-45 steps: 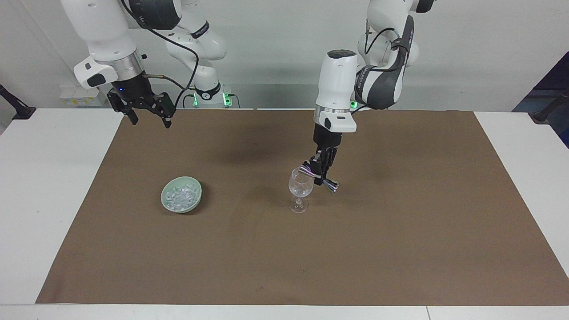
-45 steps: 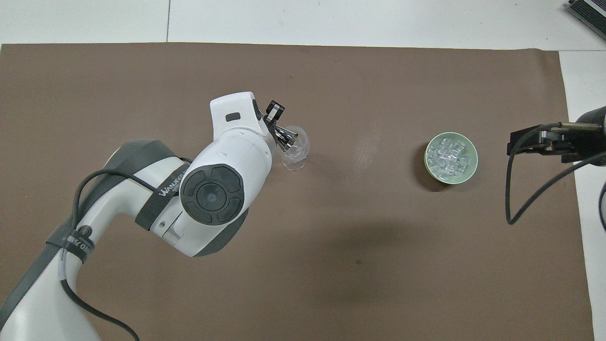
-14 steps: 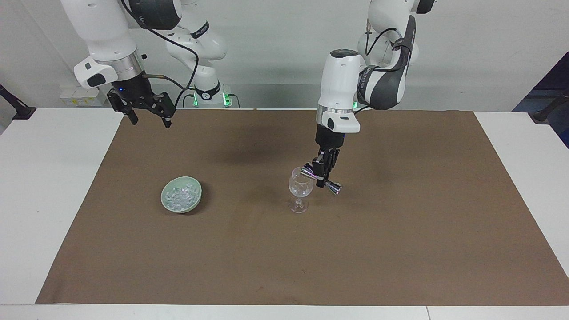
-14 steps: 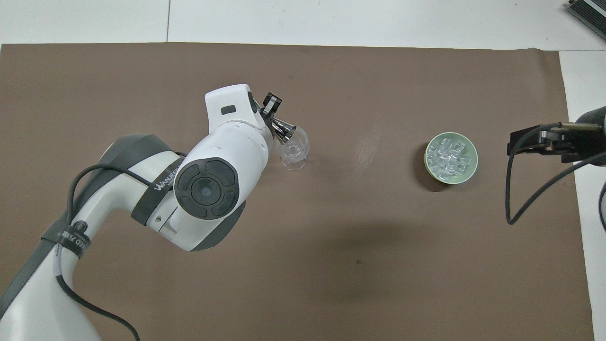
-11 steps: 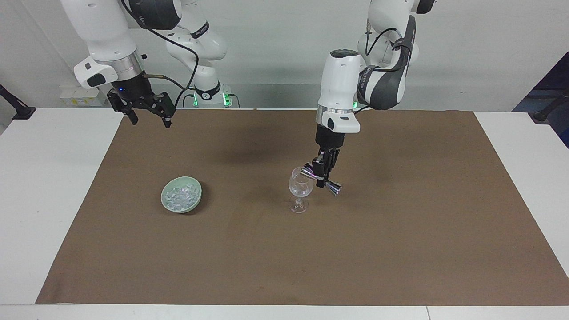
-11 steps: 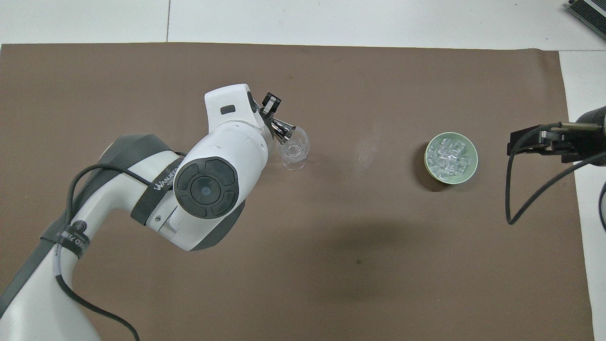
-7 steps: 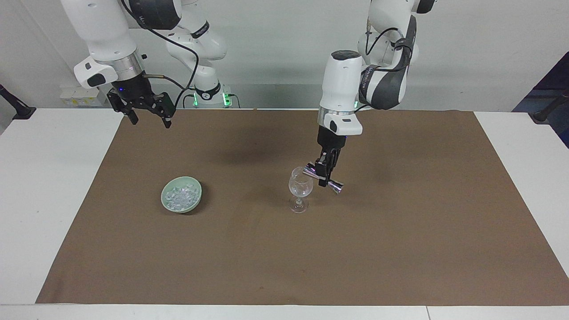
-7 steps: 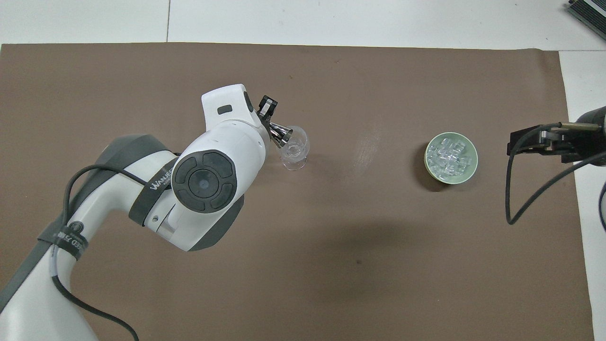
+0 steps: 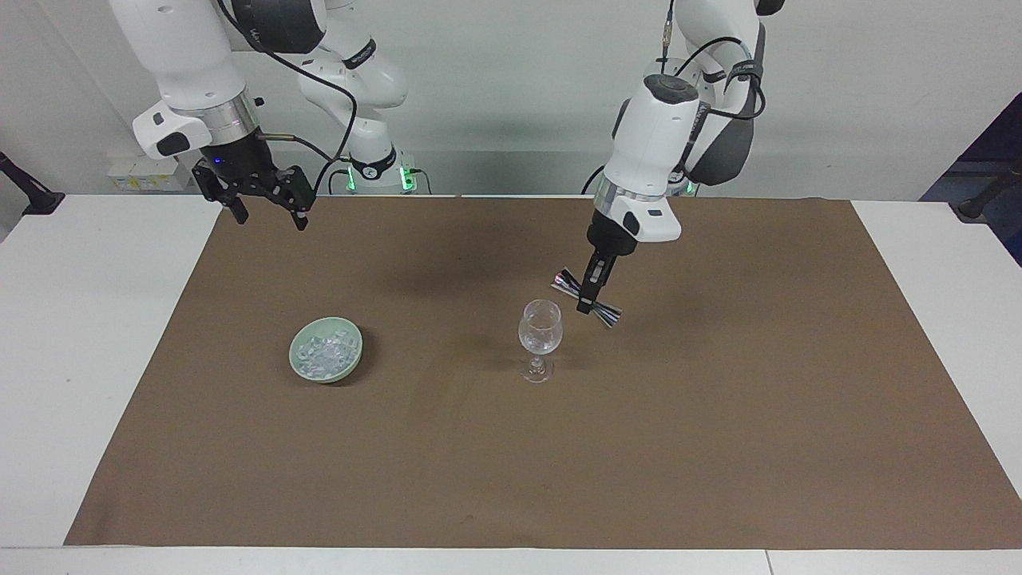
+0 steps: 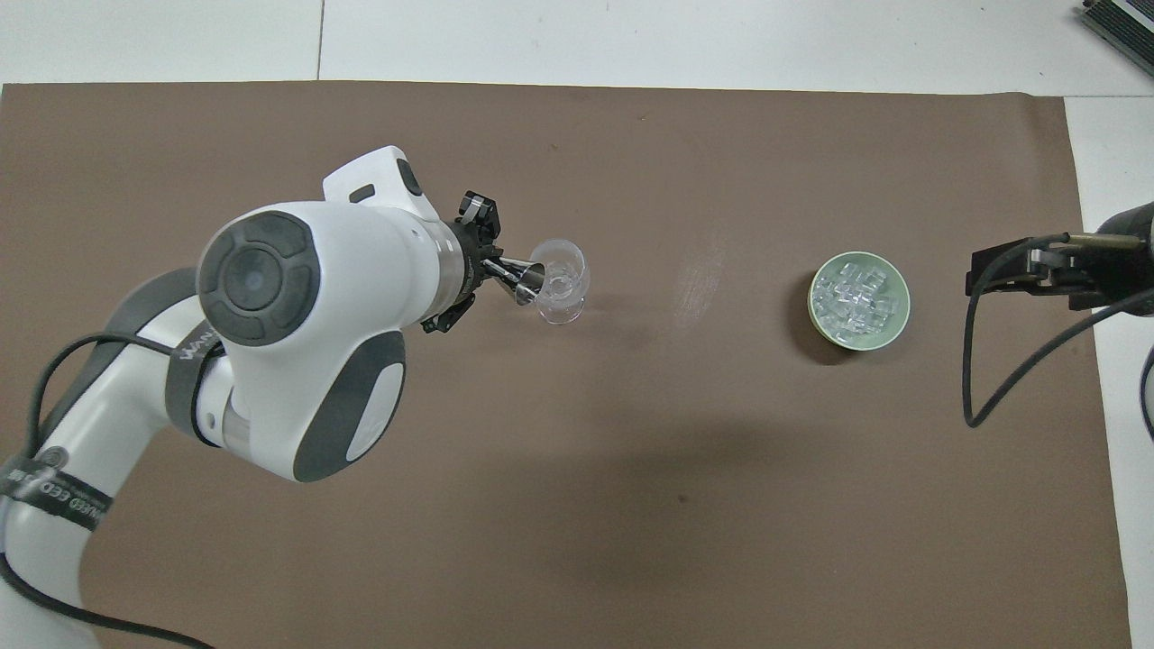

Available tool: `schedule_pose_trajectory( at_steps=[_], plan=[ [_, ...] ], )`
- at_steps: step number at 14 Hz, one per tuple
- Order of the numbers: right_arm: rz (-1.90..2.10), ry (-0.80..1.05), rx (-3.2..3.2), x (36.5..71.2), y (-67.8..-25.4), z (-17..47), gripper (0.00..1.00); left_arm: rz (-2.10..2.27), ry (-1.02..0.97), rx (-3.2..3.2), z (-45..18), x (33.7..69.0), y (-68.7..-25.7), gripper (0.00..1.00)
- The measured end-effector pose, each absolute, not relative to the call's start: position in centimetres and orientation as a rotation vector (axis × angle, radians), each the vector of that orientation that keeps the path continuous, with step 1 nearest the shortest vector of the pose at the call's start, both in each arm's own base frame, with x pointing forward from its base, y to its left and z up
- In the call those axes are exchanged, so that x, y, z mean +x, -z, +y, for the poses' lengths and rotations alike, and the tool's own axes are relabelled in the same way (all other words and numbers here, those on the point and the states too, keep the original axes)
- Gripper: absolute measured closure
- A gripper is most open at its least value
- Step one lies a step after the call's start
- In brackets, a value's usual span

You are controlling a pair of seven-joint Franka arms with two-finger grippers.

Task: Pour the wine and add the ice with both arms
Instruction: 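Carry the small metal bottle away from the glass and lower it with the left gripper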

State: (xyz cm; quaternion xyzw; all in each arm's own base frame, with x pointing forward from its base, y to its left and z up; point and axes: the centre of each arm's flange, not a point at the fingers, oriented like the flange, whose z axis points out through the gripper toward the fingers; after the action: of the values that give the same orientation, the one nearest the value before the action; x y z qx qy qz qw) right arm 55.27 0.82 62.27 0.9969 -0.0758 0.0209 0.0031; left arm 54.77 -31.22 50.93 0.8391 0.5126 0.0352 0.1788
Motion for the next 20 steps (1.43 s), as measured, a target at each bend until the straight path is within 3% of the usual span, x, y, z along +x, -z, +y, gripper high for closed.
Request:
schedule_pose_trajectory(
  at_steps=[11,20],
  plan=[
    [-0.238,-0.066,3.126,55.3,-62.3,0.8,0.0,1.691,0.561,1.957,-13.3,58.9,-49.5,0.78],
    [-0.238,-0.066,3.126,55.3,-62.3,0.8,0.0,1.867,0.823,1.458,0.0,58.0,-41.9,0.78]
  ],
)
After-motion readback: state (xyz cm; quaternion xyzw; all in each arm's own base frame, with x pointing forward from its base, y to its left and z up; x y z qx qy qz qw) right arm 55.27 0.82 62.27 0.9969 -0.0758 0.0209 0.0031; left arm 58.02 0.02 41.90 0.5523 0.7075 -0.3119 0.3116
